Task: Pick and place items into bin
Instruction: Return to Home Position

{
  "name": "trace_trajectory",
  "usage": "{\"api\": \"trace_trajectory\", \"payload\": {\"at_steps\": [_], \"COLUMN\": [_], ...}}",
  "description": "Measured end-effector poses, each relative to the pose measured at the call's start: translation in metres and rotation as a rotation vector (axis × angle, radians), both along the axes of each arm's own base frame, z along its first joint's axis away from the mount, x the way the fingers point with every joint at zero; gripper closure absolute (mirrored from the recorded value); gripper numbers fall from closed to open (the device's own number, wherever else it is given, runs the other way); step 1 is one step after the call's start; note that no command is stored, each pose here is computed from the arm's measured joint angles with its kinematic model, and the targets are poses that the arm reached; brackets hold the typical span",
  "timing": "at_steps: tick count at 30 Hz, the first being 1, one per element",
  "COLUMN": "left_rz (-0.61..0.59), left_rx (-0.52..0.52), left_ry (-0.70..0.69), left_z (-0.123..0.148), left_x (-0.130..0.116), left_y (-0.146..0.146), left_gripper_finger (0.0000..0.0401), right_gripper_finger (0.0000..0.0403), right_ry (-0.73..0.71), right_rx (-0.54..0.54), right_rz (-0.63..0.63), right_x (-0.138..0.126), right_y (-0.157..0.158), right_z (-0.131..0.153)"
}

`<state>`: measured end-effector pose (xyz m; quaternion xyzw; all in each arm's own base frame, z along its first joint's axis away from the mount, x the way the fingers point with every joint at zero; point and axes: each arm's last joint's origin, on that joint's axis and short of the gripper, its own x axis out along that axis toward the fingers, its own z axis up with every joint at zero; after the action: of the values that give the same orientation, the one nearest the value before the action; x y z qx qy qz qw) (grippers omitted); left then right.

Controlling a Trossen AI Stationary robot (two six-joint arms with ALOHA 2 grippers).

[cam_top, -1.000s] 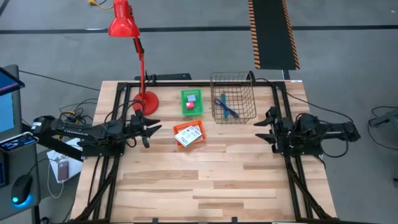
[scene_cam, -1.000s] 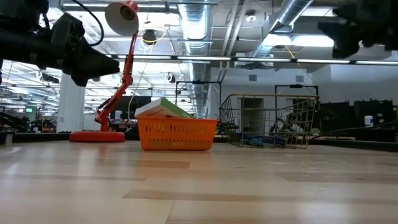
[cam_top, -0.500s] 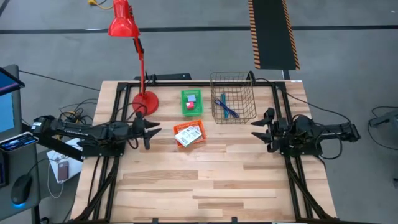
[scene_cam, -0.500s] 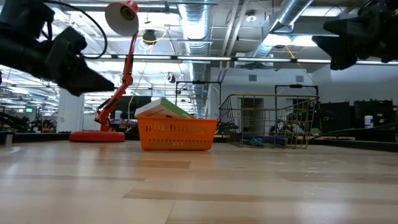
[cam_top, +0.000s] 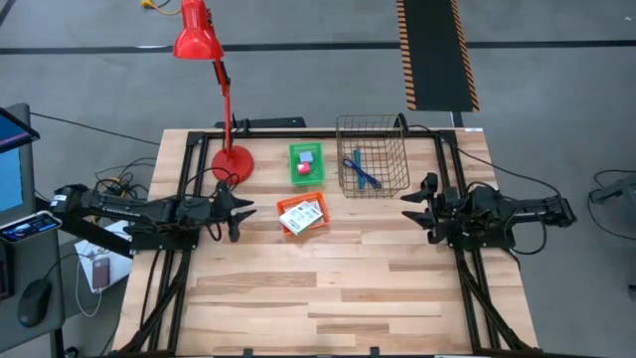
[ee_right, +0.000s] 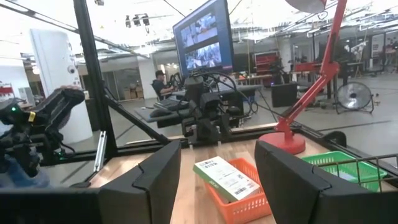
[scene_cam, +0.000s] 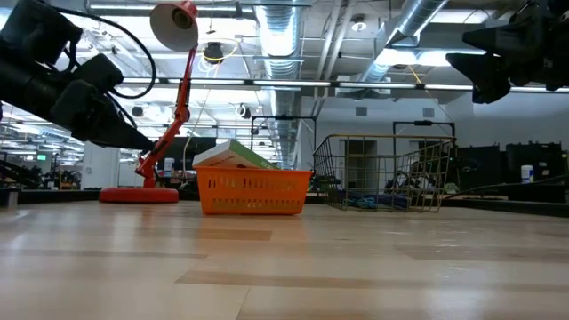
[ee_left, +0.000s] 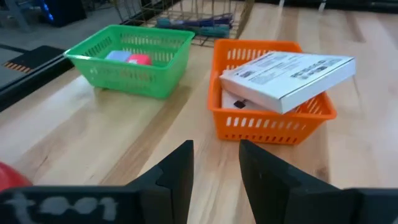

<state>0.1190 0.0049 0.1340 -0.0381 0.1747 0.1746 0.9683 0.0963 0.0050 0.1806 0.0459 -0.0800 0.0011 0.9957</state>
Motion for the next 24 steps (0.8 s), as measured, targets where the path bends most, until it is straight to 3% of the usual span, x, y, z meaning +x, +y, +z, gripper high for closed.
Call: {"api": "trace_trajectory", "payload": {"at_steps": [24], "left_rz": [-0.013], "left_rx": [-0.019], "left_ry": [-0.356], "left_z": [0.033], "left_x": [-0.018], "left_y": [0.0], "left_gripper_finger": [0.0284], "right_gripper_finger": [0.0204], "right_ry": [0.004], "right_rx": [0.0], "right_rz": [0.001], "right_x": [0.0], "right_y": [0.0], "right_z": [-0.001]}}
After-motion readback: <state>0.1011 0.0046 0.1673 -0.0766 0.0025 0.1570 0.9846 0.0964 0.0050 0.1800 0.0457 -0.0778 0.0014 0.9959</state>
